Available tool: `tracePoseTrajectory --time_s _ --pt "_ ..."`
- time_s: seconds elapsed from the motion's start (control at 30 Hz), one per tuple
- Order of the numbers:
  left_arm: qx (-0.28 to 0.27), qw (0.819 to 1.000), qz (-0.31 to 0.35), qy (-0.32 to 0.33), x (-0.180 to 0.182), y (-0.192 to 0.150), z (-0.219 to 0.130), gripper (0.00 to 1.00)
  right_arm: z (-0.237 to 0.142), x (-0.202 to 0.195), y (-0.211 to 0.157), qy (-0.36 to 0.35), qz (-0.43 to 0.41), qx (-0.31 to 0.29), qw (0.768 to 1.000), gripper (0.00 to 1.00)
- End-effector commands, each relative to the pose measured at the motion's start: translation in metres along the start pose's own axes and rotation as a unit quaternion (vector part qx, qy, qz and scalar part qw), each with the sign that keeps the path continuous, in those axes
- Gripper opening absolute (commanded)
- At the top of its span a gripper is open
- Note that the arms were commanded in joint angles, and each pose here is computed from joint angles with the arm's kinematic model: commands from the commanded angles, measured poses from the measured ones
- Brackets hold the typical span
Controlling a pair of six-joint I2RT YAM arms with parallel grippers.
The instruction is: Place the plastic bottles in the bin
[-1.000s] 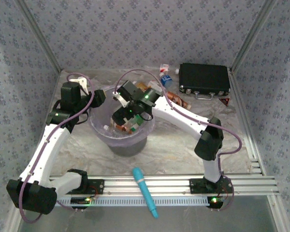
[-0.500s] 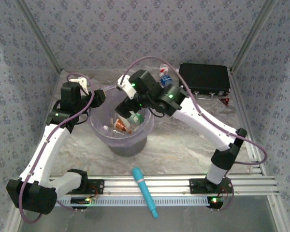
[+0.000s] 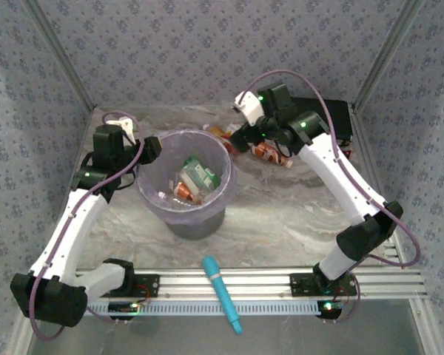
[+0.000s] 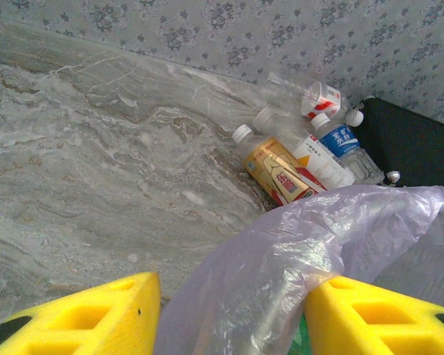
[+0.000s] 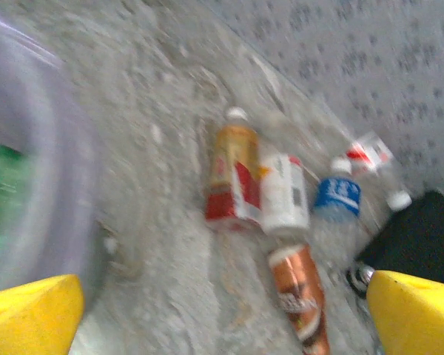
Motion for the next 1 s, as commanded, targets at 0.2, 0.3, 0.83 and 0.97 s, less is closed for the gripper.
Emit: tracePoseTrajectory --time_s 0.2,0.3,0.83,0.97 --pt "0.021 1.000 0.001 0.012 0.002 -0.004 0.007 0.54 0.077 -0.059 -0.079 0.030 -0.034 0.104 0.994 1.00" --pt "0.019 1.000 0.001 0.013 0.002 -0.003 0.007 0.54 0.102 -0.075 -0.101 0.038 -0.040 0.128 0.990 1.00" --pt "0.024 1.000 -0.002 0.018 0.005 -0.007 0.010 0.54 0.207 -0.099 -0.171 0.074 -0.018 0.220 0.972 1.00" --pt "0.023 1.000 -0.001 0.017 0.004 -0.006 0.010 0.54 0.220 -0.100 -0.180 0.069 -0.012 0.237 0.969 1.00"
Point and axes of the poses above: each hand's point on the last joint's axis, 136 mm out from that joint toward the fingers, its own z axis out along the fingers, its own x axis along the line the jaws close on, y = z × x, the point moved 7 cm from there along -z, back along the fingers, and after that the axes turned 2 degrees about z, right-handed, at the moved point
